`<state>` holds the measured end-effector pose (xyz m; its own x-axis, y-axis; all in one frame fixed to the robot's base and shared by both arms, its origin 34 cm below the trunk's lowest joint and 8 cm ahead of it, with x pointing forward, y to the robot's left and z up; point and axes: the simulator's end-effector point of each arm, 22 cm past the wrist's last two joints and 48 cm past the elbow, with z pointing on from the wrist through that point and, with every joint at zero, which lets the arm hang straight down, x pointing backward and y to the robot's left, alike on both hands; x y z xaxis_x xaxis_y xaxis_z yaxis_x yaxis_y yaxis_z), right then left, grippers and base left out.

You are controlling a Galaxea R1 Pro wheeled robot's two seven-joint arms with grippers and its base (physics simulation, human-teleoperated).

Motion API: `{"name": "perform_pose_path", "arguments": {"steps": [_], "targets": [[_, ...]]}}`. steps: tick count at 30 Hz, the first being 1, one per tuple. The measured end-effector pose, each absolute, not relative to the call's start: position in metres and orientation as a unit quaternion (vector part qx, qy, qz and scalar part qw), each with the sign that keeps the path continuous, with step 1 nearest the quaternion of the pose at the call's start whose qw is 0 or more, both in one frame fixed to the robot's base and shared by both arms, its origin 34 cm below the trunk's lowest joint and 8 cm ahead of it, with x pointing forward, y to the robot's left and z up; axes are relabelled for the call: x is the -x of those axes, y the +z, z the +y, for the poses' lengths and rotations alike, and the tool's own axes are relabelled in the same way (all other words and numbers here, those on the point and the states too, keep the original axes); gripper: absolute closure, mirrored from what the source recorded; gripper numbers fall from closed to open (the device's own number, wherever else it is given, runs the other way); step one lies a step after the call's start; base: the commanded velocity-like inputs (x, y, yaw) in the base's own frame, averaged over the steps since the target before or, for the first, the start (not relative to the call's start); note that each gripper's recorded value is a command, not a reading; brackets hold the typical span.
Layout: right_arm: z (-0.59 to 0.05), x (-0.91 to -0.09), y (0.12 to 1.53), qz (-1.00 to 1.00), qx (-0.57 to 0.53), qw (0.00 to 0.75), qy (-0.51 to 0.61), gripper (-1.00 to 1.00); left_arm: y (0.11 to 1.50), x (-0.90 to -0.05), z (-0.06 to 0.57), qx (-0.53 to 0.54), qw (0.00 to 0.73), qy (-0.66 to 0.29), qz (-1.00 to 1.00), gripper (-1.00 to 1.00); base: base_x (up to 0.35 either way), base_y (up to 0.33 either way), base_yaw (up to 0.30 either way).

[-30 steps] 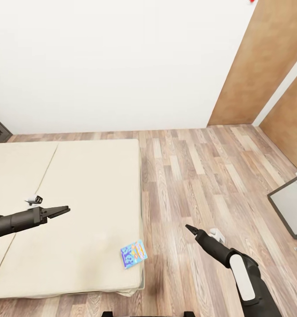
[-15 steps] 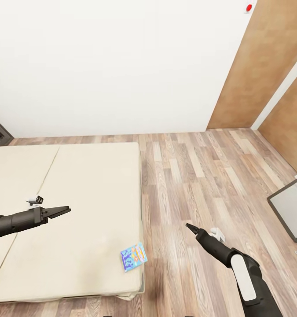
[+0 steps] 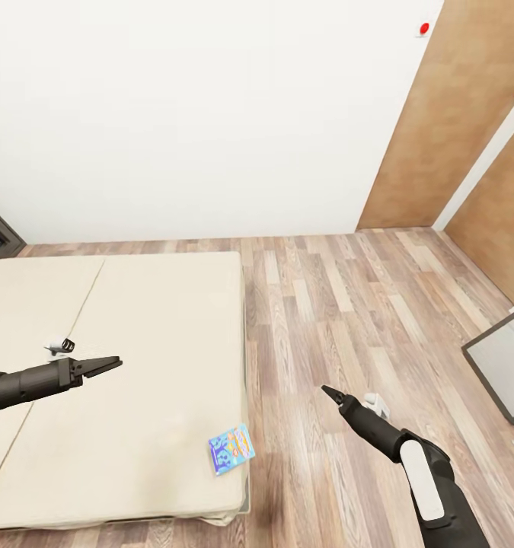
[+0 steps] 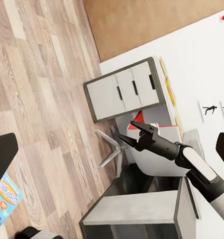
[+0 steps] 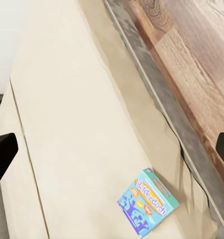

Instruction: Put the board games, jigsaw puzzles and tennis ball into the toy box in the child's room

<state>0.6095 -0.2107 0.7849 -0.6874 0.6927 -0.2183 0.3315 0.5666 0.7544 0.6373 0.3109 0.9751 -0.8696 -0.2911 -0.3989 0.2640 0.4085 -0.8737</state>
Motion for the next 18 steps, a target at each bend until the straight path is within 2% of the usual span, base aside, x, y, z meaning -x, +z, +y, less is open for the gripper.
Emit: {"name": "perform_pose_path", "arguments": {"steps": [18], "targets": [[-0.21,-0.616,0.8,0.843,-0.297,0.267,0.359,-1.0,0.991,-0.638,0.311,0.001,0.267,-0.544,0.795,-1.0,0.0,0.0,0.0]]}}
